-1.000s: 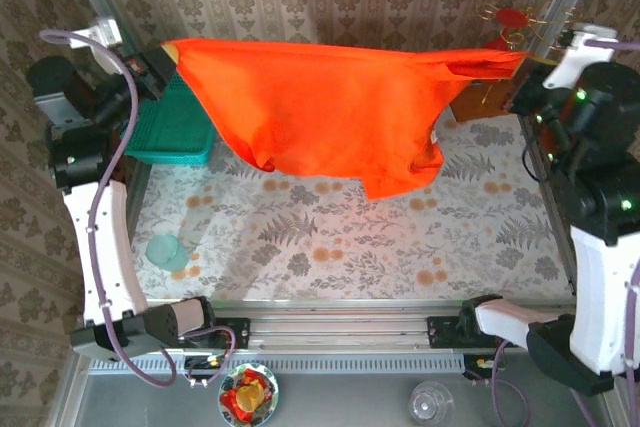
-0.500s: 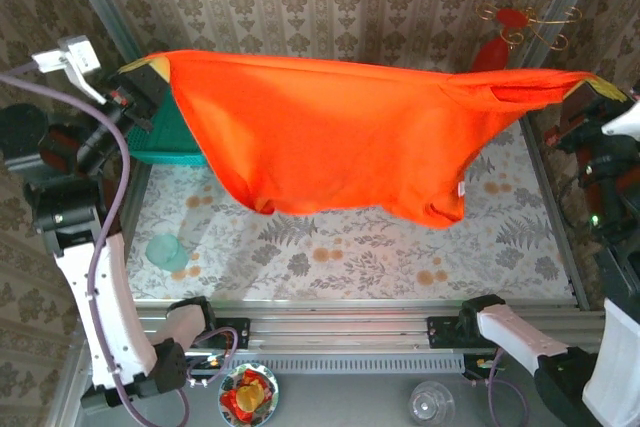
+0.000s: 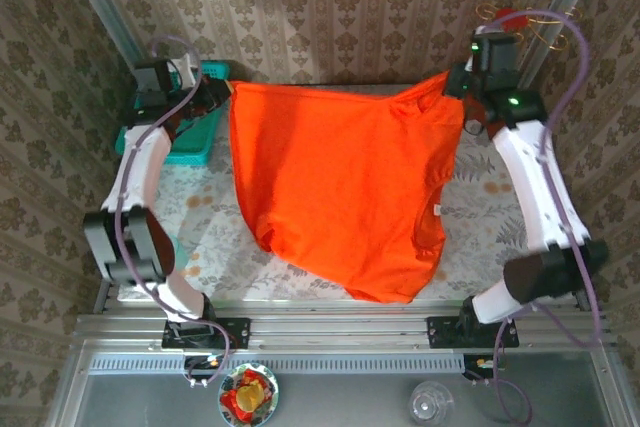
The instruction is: Fold the inside-out t-shirt
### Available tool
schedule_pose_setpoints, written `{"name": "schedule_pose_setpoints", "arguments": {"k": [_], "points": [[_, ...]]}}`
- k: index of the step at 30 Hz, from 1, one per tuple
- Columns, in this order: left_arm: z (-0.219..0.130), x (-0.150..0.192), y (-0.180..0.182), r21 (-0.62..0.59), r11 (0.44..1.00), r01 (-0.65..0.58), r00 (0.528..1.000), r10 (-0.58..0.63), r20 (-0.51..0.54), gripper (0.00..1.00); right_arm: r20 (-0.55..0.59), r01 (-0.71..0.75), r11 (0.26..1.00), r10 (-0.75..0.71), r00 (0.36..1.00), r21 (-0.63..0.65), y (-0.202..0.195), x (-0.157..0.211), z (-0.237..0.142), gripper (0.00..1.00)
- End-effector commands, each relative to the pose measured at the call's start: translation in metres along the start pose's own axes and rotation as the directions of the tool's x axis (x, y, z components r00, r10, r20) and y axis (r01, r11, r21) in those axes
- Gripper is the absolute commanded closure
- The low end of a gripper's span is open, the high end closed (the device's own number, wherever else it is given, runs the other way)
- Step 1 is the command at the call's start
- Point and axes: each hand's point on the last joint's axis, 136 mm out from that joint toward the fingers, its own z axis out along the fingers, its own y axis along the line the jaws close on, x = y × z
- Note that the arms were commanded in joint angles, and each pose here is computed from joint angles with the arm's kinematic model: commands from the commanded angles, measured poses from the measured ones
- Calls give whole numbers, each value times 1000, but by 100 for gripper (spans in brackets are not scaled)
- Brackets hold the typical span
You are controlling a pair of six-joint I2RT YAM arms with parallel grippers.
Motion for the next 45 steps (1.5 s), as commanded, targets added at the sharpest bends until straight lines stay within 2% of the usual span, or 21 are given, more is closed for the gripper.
{"name": "schedule_pose_setpoints", "arguments": {"k": [1, 2, 5, 6, 8, 11, 14, 18, 25, 30, 34, 36, 39, 45], "points": [[27, -20, 22, -59, 997, -55, 998, 55, -3, 100, -24, -54, 997, 53, 998, -52, 15, -8, 32, 100], [37, -21, 28, -70, 996, -47, 999, 45, -29, 100, -60, -56, 997, 53, 997, -54, 19, -4, 42, 96], [51, -25, 34, -134, 988, -81, 995, 73, -62, 74, -140, -64, 996, 55, 989, -58, 26, 8, 54, 75], [51, -22, 33, -157, 983, -98, 993, 87, -74, 66, -158, -58, 996, 48, 986, -64, 29, 13, 54, 70], [47, -13, 30, -204, 969, -137, 988, 119, -96, 60, -188, -45, 997, 33, 982, -63, 30, 26, 52, 68], [35, 17, 37, -308, 935, -175, 978, 128, -167, 60, -253, -54, 995, 30, 967, -86, 32, 58, 43, 66], [17, 59, 51, -431, 876, -214, 962, 114, -246, 60, -327, -70, 990, 25, 945, -124, 37, 101, 31, 65], [-3, 125, 58, -492, 845, -208, 951, 57, -305, 58, -426, -68, 985, -5, 905, -156, 47, 163, 11, 65], [-29, 212, 72, -580, 815, 6, 954, -178, -240, 65, -573, -84, 982, -29, 819, -170, 53, 263, -23, 64], [-26, 259, 78, -627, 768, 131, 914, -339, -224, 58, -656, -101, 986, -9, 755, -130, 47, 319, -38, 60], [-16, 281, 82, -626, 741, 243, 875, -446, -187, 56, -692, -85, 990, -16, 721, -112, 45, 346, -43, 58], [-19, 287, 90, -658, 702, 271, 862, -482, -159, 56, -700, -70, 991, -31, 714, -115, 47, 352, -46, 58], [-23, 288, 100, -694, 667, 270, 865, -484, -129, 56, -698, -58, 992, -40, 715, -116, 48, 353, -48, 58], [-11, 289, 106, -689, 664, 292, 851, -509, -130, 60, -696, -53, 993, -37, 717, -108, 47, 356, -52, 58]]}}
